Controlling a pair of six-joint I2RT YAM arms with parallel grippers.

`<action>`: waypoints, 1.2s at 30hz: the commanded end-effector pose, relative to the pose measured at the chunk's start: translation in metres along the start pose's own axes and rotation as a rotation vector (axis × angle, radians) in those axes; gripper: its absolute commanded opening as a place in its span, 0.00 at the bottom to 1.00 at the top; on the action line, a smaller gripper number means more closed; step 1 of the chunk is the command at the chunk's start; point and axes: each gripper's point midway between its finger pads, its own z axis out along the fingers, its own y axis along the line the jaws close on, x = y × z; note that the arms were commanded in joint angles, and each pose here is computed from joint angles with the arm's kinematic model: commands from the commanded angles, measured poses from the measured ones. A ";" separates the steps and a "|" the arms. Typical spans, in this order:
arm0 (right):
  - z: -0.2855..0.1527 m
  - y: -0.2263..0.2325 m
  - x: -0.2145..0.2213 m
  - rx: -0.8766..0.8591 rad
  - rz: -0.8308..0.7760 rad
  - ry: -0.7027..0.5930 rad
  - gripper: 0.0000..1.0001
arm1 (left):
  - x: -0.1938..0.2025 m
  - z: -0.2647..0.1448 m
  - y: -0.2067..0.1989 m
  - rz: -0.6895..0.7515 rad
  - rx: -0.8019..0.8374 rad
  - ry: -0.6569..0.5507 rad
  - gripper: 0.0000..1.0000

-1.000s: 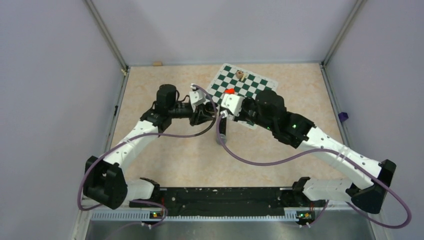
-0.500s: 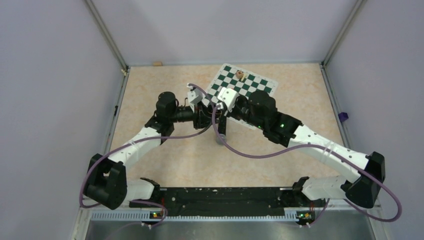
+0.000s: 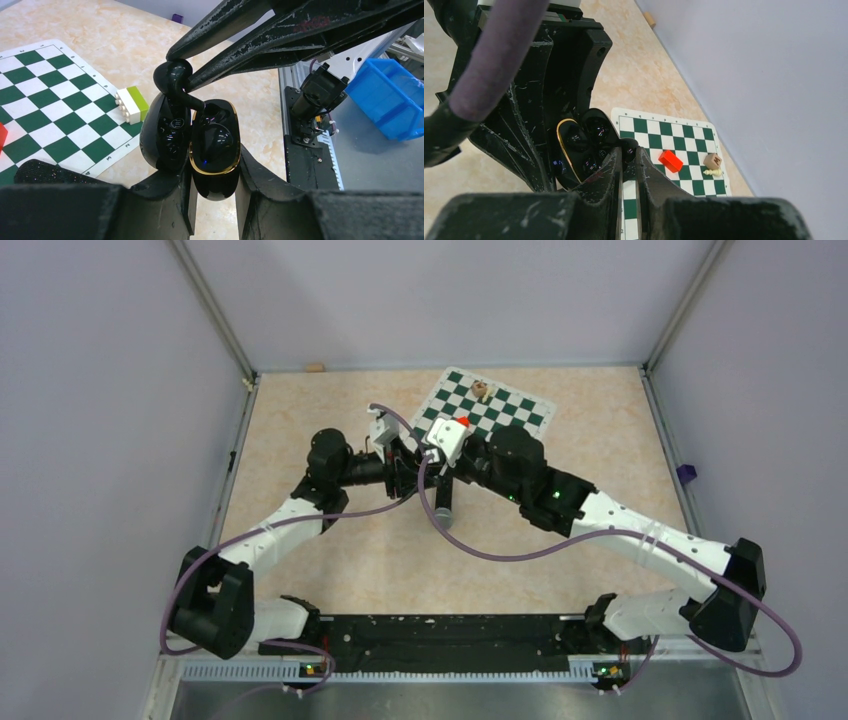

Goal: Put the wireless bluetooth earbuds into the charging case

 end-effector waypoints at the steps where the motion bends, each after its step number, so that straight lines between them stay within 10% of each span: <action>1: 0.000 0.000 -0.006 0.024 0.004 -0.028 0.00 | -0.016 0.000 -0.008 0.048 0.041 -0.056 0.00; 36: 0.001 -0.002 -0.019 0.039 0.043 -0.035 0.00 | -0.010 -0.007 -0.001 0.059 0.020 -0.054 0.00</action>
